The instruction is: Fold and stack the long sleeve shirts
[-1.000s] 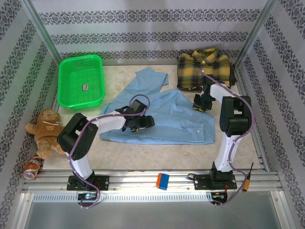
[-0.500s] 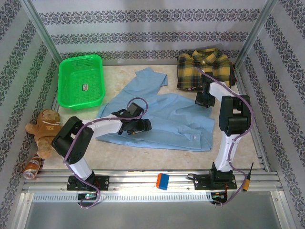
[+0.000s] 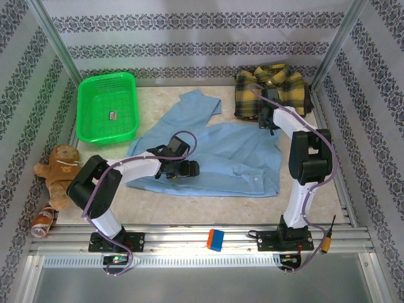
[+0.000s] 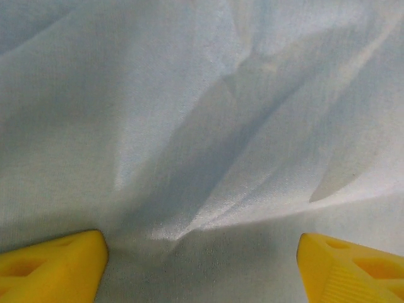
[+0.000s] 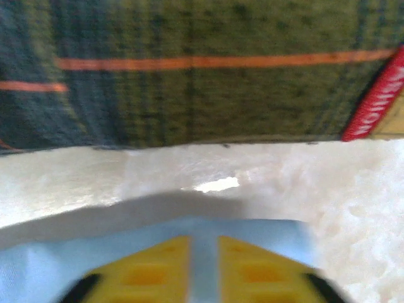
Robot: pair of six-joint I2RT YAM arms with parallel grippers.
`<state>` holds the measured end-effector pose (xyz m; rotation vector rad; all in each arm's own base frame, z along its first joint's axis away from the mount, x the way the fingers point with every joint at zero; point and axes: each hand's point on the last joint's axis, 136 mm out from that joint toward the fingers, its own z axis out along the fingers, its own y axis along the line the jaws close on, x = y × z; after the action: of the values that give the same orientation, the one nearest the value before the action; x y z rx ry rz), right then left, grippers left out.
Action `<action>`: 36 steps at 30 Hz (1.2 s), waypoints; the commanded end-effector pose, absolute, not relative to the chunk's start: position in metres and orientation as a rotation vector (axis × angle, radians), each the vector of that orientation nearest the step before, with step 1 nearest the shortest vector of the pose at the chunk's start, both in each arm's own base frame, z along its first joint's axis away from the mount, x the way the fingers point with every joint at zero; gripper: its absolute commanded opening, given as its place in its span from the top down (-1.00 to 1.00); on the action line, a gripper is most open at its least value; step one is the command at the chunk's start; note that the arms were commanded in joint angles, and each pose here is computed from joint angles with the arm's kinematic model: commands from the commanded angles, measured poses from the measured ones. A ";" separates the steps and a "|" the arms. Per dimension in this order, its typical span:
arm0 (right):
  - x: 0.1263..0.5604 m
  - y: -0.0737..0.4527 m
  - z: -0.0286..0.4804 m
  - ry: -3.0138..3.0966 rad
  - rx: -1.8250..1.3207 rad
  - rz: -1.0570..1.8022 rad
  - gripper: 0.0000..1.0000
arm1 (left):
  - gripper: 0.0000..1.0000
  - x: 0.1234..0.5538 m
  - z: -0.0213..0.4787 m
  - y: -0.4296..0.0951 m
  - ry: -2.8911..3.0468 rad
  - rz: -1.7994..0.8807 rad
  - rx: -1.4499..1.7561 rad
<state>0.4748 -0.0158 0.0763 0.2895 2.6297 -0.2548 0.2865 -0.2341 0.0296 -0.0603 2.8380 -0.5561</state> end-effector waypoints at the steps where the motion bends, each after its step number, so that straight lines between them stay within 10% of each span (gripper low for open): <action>1: 0.459 -0.020 0.106 2.582 0.409 -0.131 0.11 | -0.66 0.253 0.025 -0.219 2.998 -0.515 -0.071; 8: 0.398 0.025 0.124 2.690 0.506 0.231 0.00 | -0.73 0.295 0.116 -0.228 2.814 -0.664 -0.145; 15: 0.328 0.091 0.070 2.899 0.647 0.531 0.04 | -0.72 0.314 0.084 -0.121 2.790 -0.225 -0.499; 36: 0.253 -0.002 0.009 3.082 0.838 -0.188 0.03 | -0.67 0.202 -0.005 -0.167 3.063 -0.239 -0.515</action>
<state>0.2658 0.0252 0.0117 0.8274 3.0688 0.0075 0.2392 -0.1529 0.0163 -0.4331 2.9329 -0.1668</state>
